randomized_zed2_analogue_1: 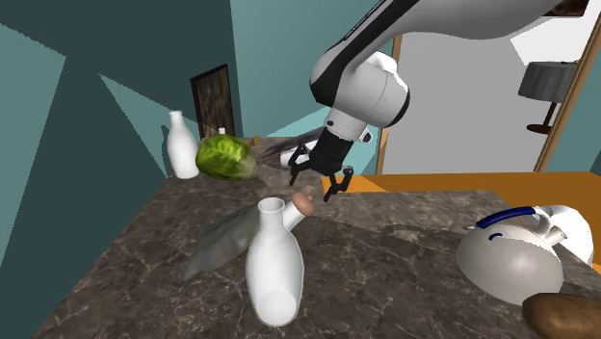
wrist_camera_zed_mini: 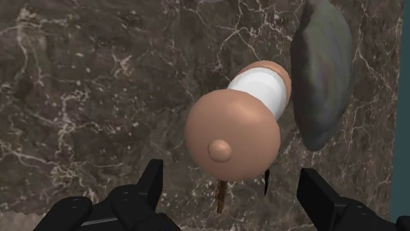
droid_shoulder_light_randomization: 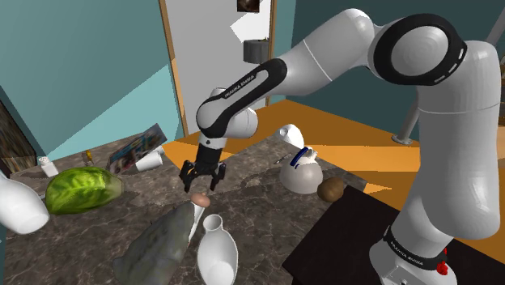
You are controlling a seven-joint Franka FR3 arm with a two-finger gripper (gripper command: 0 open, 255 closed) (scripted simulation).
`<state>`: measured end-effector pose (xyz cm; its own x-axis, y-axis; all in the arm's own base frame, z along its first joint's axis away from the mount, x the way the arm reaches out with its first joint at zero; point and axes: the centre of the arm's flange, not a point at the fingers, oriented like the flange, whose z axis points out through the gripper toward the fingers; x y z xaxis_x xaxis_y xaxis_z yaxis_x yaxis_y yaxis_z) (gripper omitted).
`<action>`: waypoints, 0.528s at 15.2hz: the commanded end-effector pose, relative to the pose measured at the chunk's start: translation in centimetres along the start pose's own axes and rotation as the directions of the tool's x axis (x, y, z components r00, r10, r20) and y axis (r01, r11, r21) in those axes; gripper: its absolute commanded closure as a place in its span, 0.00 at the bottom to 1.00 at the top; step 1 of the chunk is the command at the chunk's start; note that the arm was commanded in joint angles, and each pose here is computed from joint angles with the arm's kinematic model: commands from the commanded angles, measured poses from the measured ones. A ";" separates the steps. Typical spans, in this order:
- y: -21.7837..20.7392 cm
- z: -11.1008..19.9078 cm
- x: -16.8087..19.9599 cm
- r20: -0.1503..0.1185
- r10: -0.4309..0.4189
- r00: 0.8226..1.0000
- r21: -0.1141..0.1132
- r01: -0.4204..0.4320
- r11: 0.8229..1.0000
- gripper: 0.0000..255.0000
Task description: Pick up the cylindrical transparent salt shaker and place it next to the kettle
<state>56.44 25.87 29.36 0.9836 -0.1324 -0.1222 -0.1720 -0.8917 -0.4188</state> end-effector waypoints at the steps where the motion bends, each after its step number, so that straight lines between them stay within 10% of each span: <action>1: -0.1 1.2 0.0 0.000 0.000 1.000 0.001 0.000 1.000 0.00; 8: -0.1 2.0 0.0 0.000 0.000 1.000 0.001 0.000 1.000 0.00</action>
<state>56.34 26.79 27.56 0.9836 -0.1328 -0.1219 -0.1724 -0.8913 -0.4193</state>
